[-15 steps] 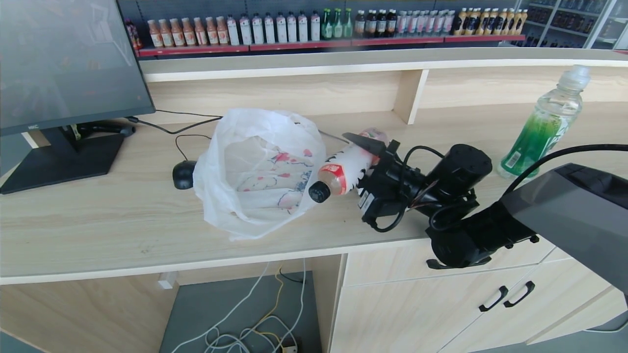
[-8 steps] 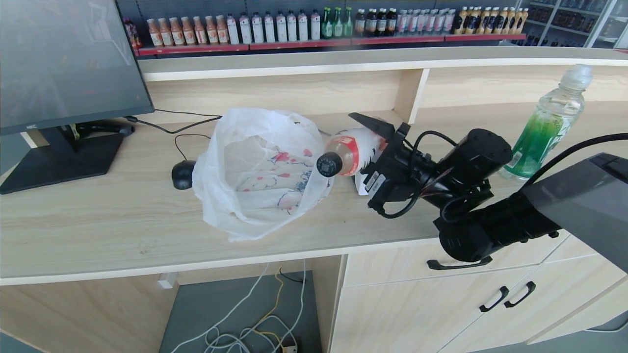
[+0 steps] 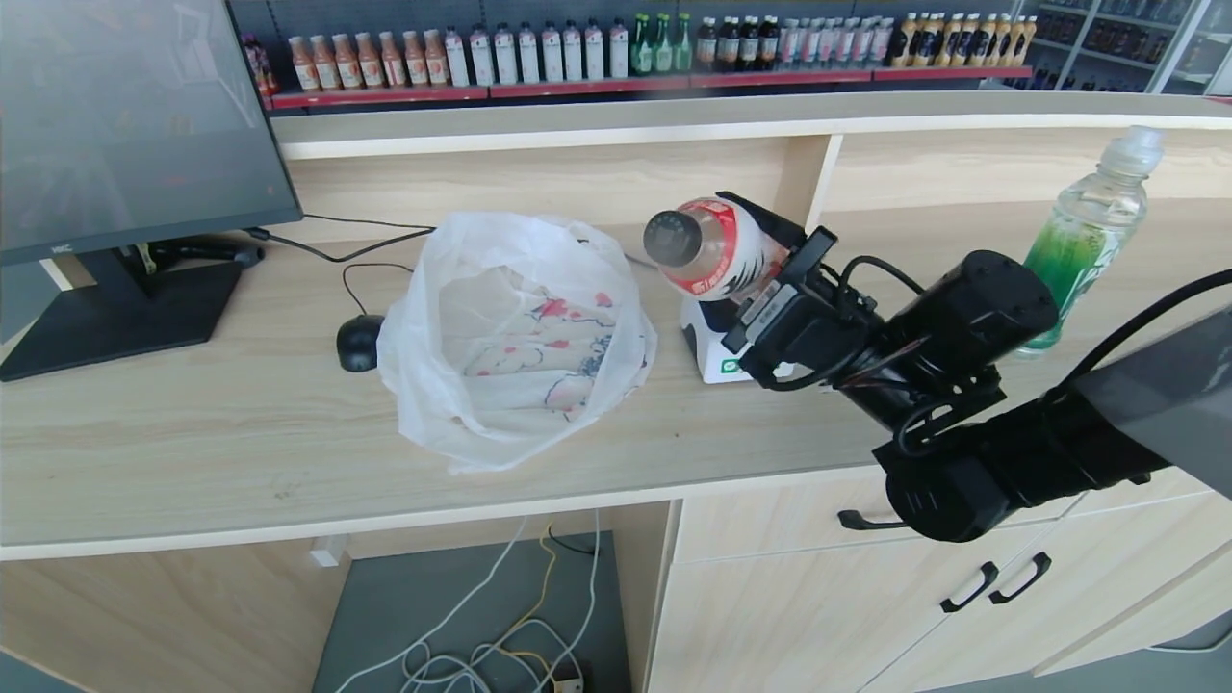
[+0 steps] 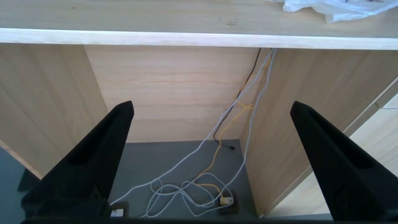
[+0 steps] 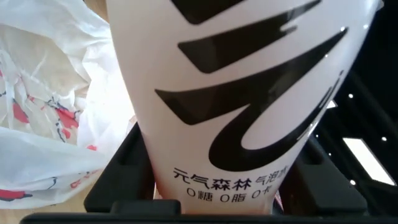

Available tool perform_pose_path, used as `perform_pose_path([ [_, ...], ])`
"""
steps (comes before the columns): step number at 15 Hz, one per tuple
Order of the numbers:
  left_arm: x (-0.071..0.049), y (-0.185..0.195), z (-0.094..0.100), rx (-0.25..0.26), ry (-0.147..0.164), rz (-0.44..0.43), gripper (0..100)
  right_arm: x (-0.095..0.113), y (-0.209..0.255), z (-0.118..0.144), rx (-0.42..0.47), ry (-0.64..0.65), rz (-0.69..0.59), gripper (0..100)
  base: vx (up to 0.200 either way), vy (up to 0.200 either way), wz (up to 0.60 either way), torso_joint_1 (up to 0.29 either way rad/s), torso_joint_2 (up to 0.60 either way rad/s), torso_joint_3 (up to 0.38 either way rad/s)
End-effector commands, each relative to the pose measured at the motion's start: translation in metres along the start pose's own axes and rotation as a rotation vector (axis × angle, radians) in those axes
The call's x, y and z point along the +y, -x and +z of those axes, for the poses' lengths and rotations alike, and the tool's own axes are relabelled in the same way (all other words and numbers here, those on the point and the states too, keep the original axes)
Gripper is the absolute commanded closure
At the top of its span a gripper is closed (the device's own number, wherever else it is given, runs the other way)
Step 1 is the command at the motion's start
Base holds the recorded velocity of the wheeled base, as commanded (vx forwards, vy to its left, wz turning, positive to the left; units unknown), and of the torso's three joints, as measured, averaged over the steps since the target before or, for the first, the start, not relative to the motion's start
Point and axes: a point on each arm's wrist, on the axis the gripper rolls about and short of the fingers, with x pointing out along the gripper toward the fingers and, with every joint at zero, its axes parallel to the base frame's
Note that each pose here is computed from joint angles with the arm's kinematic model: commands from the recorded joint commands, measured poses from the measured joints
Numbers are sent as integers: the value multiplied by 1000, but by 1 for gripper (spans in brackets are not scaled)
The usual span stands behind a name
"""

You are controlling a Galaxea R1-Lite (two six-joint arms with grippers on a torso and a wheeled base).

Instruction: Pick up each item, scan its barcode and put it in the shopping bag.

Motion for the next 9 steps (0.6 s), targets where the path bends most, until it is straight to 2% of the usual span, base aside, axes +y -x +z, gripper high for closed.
perform_pose_path([
  [1, 0, 0, 0, -1, 0, 0, 0, -17, 1, 13, 3, -32, -48, 100, 0, 0, 0, 0, 0, 0],
  [2, 0, 0, 0, 1, 0, 0, 0, -19, 1, 15, 8, -49, -59, 100, 0, 0, 0, 0, 0, 0],
  [4, 0, 0, 0, -1, 0, 0, 0, -28, 9, 29, 62, -172, -99, 100, 0, 0, 0, 0, 0, 0],
  [6, 0, 0, 0, 1, 0, 0, 0, -27, 21, 33, 112, -307, -103, 100, 0, 0, 0, 0, 0, 0],
  [9, 0, 0, 0, -1, 0, 0, 0, -31, 42, 40, 246, -514, -188, 100, 0, 0, 0, 0, 0, 0],
])
